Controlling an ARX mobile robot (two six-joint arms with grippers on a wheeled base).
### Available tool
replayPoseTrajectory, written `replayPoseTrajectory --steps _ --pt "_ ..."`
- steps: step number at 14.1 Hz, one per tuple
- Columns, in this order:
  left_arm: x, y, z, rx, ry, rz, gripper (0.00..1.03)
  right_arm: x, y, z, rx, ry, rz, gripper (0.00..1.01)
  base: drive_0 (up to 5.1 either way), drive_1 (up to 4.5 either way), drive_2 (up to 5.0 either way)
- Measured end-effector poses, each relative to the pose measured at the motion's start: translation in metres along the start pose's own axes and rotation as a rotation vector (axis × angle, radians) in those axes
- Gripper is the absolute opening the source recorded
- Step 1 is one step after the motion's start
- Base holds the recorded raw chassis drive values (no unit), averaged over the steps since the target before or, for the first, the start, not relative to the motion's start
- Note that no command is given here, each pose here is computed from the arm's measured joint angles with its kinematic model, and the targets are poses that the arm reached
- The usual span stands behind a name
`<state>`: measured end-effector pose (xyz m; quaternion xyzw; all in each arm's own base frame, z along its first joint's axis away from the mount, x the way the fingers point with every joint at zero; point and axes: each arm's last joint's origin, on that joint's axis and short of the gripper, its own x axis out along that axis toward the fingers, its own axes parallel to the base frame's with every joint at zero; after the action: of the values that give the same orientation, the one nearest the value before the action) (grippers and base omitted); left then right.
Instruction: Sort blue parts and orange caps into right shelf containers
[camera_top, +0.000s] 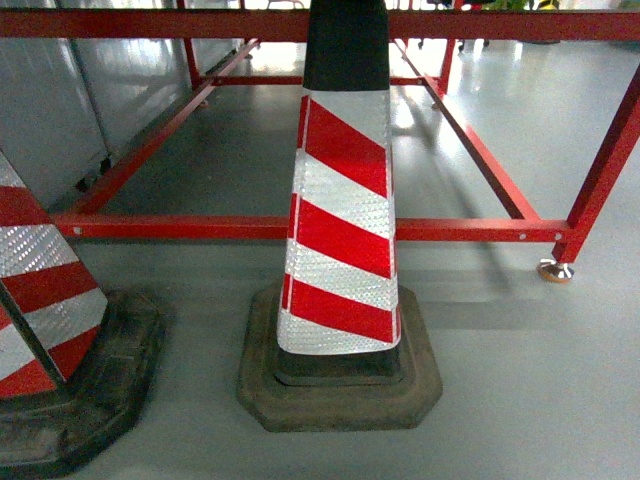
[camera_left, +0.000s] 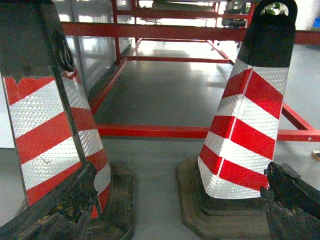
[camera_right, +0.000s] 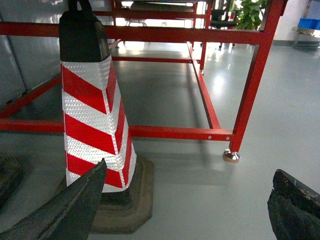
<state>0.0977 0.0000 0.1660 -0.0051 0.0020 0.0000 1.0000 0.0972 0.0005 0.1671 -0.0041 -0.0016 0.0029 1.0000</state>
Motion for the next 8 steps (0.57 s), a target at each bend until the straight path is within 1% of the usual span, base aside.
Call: replayPoseTrajectory --steps 8 --pt "0.0 0.0 0.0 0.0 0.0 0.0 0.98 0.0 0.0 0.0 0.0 0.0 0.0 0.98 0.0 0.0 0.0"
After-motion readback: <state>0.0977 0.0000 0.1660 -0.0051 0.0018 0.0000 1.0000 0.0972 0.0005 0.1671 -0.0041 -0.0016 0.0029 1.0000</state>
